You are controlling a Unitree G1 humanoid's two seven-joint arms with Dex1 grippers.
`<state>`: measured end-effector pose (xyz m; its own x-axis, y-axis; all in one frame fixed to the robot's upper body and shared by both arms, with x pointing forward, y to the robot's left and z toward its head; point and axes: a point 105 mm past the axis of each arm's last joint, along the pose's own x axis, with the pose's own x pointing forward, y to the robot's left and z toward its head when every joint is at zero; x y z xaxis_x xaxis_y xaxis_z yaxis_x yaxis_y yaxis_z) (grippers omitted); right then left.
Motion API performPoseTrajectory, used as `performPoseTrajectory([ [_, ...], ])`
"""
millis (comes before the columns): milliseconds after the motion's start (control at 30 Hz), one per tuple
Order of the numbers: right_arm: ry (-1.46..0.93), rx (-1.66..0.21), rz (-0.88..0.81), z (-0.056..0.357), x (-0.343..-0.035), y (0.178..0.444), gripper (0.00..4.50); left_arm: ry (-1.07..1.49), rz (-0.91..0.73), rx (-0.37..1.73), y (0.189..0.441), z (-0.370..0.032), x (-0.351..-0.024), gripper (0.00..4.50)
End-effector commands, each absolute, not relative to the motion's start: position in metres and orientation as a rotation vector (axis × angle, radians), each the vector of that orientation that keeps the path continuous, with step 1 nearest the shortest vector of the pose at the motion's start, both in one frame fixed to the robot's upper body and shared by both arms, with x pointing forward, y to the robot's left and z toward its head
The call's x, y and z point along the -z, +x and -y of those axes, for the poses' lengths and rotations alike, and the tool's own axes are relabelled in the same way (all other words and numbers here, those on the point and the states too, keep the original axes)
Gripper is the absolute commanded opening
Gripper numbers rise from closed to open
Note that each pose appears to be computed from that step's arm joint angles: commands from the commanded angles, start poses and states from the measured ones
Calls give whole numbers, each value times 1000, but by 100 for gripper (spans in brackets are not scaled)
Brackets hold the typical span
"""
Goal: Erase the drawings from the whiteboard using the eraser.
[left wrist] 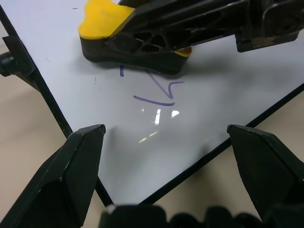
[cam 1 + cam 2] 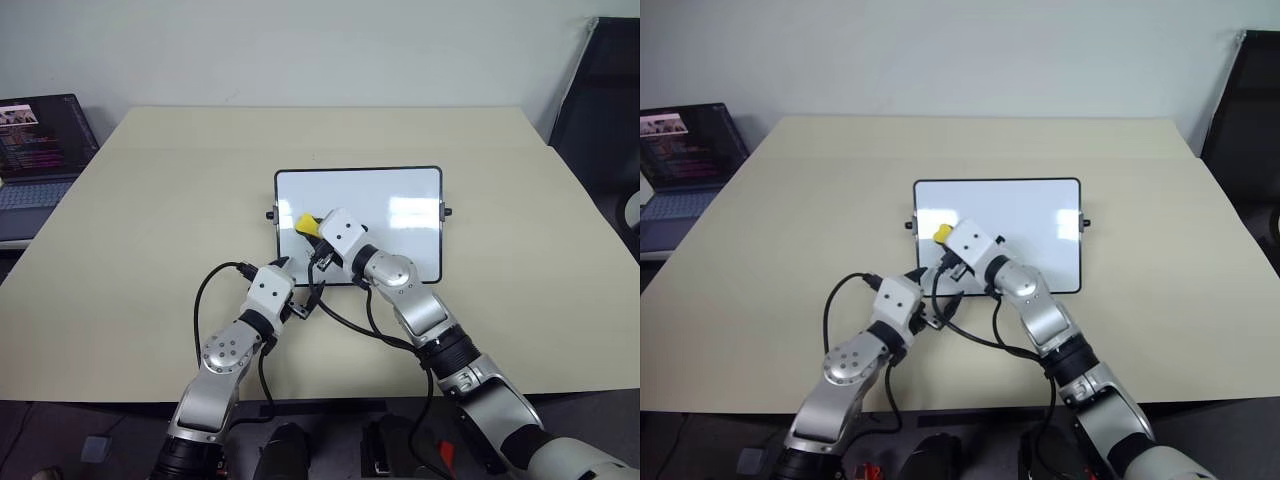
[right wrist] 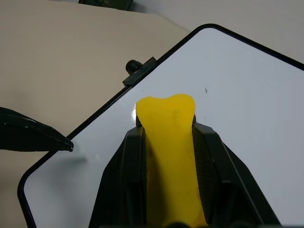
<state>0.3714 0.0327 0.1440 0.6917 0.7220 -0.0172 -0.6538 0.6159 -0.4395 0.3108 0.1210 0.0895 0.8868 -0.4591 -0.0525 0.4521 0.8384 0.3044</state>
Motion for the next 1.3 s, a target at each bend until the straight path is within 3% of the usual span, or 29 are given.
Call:
performPoseTrajectory([
  [33, -509, -790, 158, -28, -142, 371, 102, 320, 89, 490, 313, -118, -107, 450],
  [700, -565, -724, 12, 39, -112, 344, 102, 314, 99, 528, 314, -110, -108, 450],
  [1100, -445, -746, 291, -14, -176, 349, 102, 317, 109, 540, 319, -109, -108, 450],
  [1300, -489, -806, 279, -31, -164, 350, 102, 315, 108, 525, 317, -111, -109, 450],
])
